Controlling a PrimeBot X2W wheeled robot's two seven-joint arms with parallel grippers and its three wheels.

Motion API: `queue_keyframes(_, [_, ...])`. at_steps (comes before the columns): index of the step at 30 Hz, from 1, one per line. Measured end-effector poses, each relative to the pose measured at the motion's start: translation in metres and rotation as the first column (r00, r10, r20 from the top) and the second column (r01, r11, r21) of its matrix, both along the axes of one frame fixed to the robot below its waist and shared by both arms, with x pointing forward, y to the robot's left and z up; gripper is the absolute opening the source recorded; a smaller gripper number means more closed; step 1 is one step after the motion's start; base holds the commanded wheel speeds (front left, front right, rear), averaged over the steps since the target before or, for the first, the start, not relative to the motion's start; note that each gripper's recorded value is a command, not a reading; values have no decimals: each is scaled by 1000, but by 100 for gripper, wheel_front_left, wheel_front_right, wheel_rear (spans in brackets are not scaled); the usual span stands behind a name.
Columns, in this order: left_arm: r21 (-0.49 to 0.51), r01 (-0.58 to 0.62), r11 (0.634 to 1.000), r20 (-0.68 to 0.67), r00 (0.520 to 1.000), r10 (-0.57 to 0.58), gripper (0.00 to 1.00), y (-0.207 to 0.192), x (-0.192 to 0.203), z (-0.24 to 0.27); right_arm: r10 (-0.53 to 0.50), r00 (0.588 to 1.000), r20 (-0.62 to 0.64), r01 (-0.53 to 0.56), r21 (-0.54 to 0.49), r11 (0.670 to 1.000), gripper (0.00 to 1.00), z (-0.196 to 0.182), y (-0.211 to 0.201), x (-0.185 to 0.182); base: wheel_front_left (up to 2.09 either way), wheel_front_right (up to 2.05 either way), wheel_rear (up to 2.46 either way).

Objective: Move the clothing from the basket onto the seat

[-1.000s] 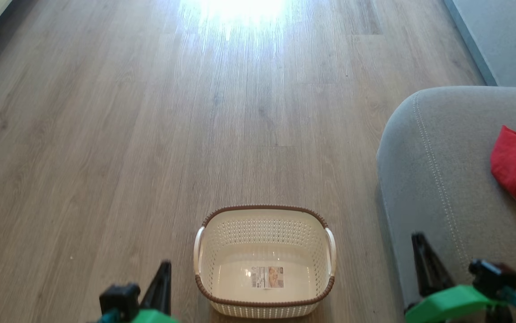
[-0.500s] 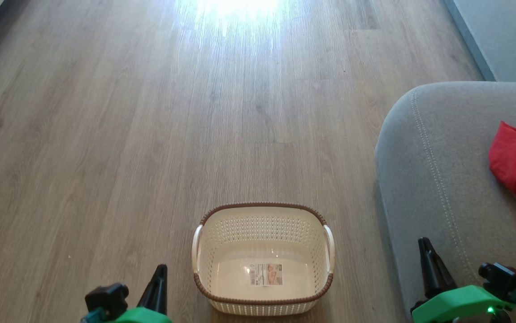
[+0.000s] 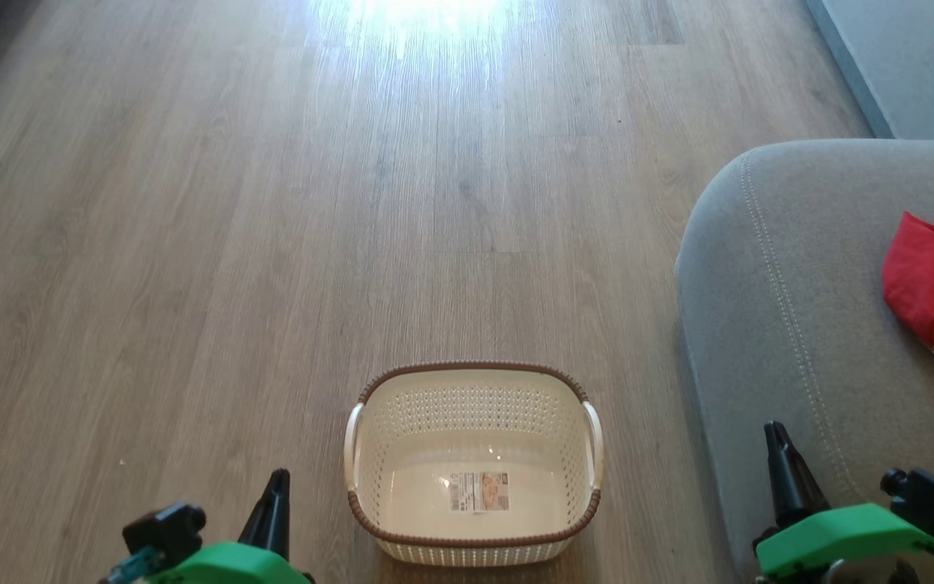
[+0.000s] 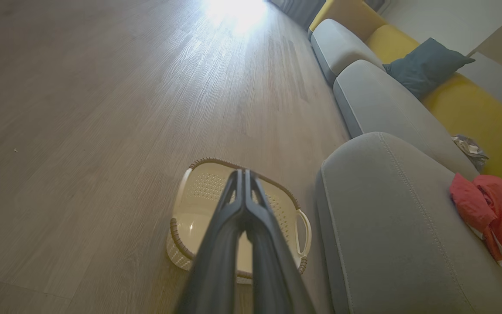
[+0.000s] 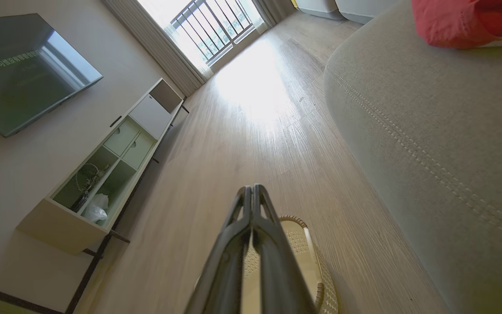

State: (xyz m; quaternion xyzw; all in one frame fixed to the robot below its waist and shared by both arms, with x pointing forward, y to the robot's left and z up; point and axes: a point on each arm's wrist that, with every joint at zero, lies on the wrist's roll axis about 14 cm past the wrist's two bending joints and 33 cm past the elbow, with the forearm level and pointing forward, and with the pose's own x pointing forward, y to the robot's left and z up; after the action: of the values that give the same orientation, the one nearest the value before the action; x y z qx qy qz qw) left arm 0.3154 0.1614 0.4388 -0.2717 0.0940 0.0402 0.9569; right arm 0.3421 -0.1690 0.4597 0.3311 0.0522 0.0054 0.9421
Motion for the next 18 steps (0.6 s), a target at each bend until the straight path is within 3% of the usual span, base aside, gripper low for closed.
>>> queue_keyframes(18, [-178,-42,983,-20,999,39,0,8,11,2,-42,999,-26,45,154,987,0,1,-8,7,0,0,0])
